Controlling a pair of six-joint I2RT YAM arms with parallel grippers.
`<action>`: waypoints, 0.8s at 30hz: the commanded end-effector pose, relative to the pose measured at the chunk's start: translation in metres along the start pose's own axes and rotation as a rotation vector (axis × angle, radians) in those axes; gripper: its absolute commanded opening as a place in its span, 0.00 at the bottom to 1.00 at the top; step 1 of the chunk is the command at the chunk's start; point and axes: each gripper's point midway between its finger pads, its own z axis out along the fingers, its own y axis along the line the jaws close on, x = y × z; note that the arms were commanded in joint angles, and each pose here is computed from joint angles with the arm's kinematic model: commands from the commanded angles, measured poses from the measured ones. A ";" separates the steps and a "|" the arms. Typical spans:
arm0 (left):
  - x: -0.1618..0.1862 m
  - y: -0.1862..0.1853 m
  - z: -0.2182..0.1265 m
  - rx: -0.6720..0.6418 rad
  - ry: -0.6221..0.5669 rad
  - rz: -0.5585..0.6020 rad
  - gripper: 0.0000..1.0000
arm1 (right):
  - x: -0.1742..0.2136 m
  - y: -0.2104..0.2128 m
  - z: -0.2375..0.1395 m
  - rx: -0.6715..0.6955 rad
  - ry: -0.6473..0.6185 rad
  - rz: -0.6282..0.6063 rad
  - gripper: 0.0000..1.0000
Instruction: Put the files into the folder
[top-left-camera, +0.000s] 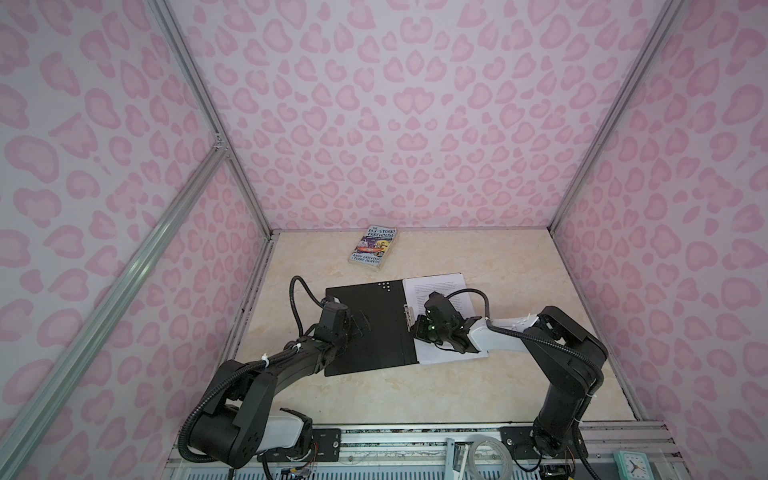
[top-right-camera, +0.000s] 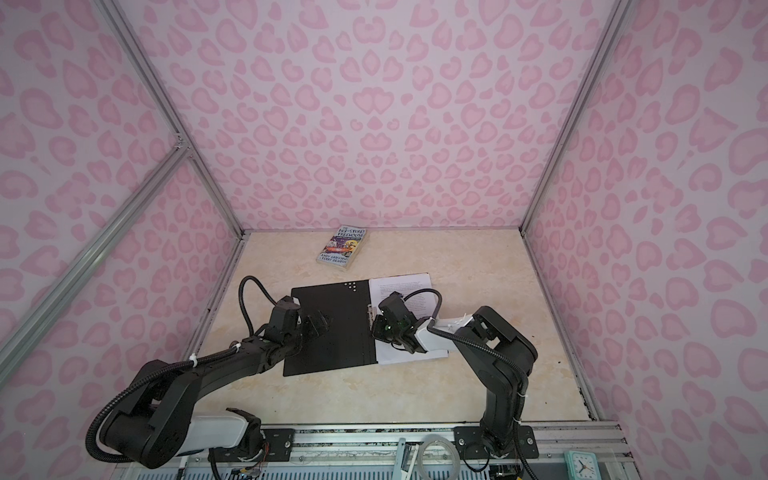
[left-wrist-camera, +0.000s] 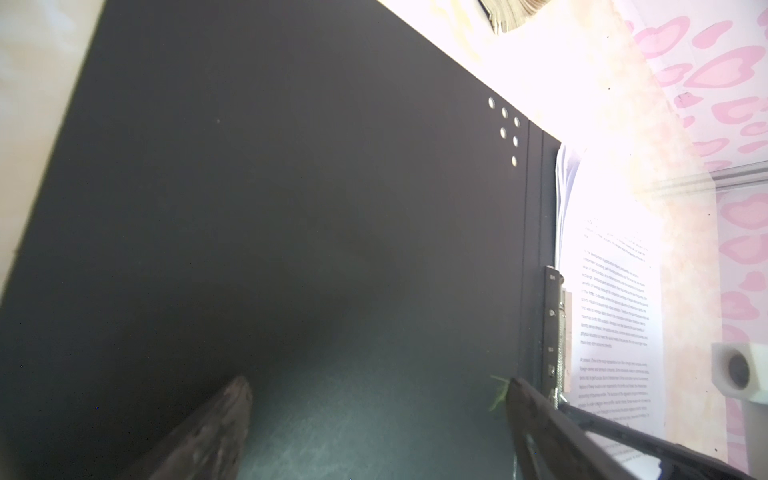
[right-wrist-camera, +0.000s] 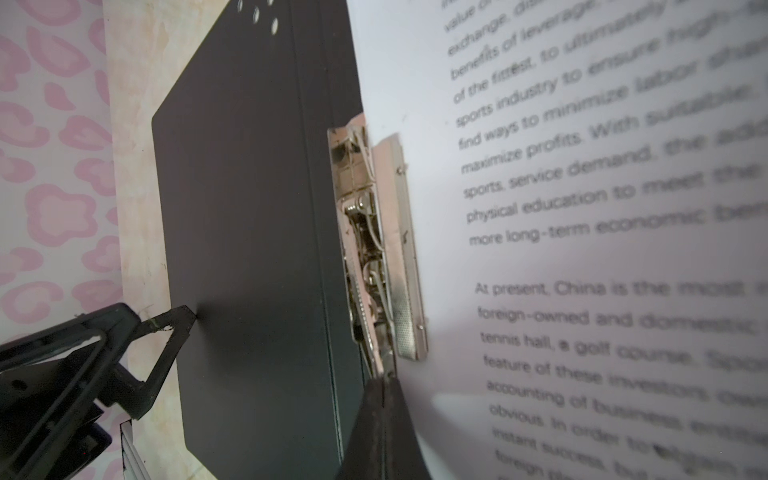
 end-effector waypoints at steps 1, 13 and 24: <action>0.049 0.054 -0.005 -0.213 0.183 -0.048 0.98 | 0.025 -0.044 0.000 0.182 0.093 0.013 0.00; 0.049 0.054 -0.005 -0.215 0.182 -0.048 0.98 | 0.015 -0.031 -0.005 0.157 0.086 0.017 0.00; 0.049 0.055 -0.005 -0.216 0.183 -0.048 0.98 | 0.021 -0.050 0.001 0.206 0.090 0.036 0.00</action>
